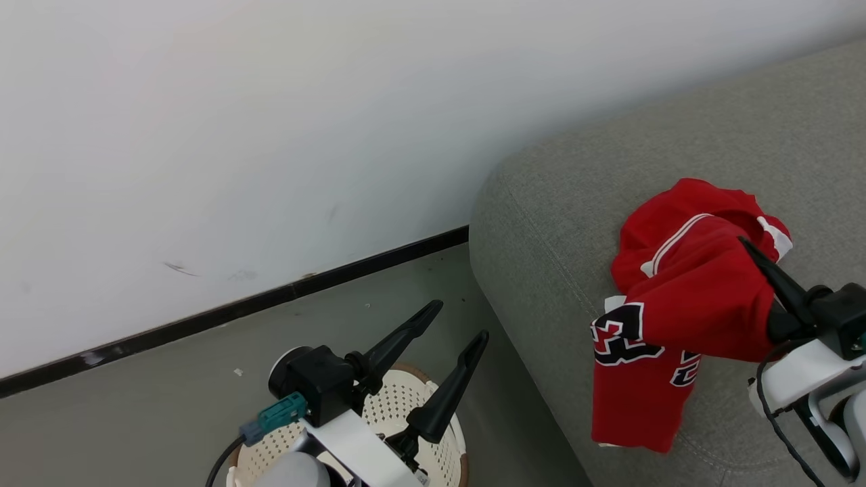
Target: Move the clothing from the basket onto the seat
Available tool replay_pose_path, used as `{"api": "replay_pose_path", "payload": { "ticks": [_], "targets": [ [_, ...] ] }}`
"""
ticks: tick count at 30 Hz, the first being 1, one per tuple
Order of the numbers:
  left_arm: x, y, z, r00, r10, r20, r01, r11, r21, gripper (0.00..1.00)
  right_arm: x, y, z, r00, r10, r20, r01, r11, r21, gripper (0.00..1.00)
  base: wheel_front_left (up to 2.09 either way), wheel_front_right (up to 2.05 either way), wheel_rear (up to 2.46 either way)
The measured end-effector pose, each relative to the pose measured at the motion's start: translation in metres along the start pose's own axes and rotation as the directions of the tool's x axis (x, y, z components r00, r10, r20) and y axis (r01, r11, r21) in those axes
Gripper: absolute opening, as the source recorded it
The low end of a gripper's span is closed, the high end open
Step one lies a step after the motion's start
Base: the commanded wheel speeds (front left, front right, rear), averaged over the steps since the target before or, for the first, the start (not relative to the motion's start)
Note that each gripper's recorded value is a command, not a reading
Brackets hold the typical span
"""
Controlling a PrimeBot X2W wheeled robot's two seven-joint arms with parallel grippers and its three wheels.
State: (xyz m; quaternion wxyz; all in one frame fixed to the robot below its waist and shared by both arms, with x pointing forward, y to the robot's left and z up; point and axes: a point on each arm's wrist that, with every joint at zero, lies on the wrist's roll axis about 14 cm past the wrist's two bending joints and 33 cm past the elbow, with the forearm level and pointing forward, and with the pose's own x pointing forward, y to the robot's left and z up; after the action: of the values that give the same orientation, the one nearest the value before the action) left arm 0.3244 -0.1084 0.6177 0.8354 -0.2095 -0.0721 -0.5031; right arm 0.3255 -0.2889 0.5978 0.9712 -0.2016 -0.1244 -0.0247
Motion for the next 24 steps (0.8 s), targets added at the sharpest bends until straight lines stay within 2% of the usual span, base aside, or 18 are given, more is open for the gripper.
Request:
{"api": "replay_pose_path", "payload": {
  "ticks": [5,10,14,20,24],
  "targets": [
    [0.005,-0.001,-0.006,1.000,-0.015,-0.008,0.015,1.000,-0.015,1.00,0.001,0.007,-0.002,0.999,0.045,-0.014,-0.045,0.999,-0.027,0.00,0.00,0.00,0.00],
    [0.008,0.007,-0.010,1.000,0.004,-0.005,-0.004,1.000,-0.007,1.00,0.034,-0.011,0.031,0.996,0.048,0.078,-0.041,0.995,-0.090,0.00,0.00,0.00,0.00],
    [0.009,0.019,-0.010,1.000,0.030,0.002,-0.030,1.000,-0.003,1.00,0.065,-0.039,0.061,0.989,0.009,0.146,0.007,0.994,-0.110,0.00,0.00,0.00,0.00],
    [0.007,0.035,-0.012,0.998,0.061,-0.001,-0.061,0.998,0.002,1.00,0.097,-0.083,0.084,0.985,-0.065,0.162,0.089,0.985,-0.148,0.00,0.00,0.00,0.00],
    [0.005,0.044,-0.017,0.997,0.077,-0.017,-0.077,0.997,0.004,1.00,0.110,-0.122,0.100,0.973,-0.148,0.178,0.176,0.972,-0.156,0.00,0.00,0.00,0.00]
  ]
}}
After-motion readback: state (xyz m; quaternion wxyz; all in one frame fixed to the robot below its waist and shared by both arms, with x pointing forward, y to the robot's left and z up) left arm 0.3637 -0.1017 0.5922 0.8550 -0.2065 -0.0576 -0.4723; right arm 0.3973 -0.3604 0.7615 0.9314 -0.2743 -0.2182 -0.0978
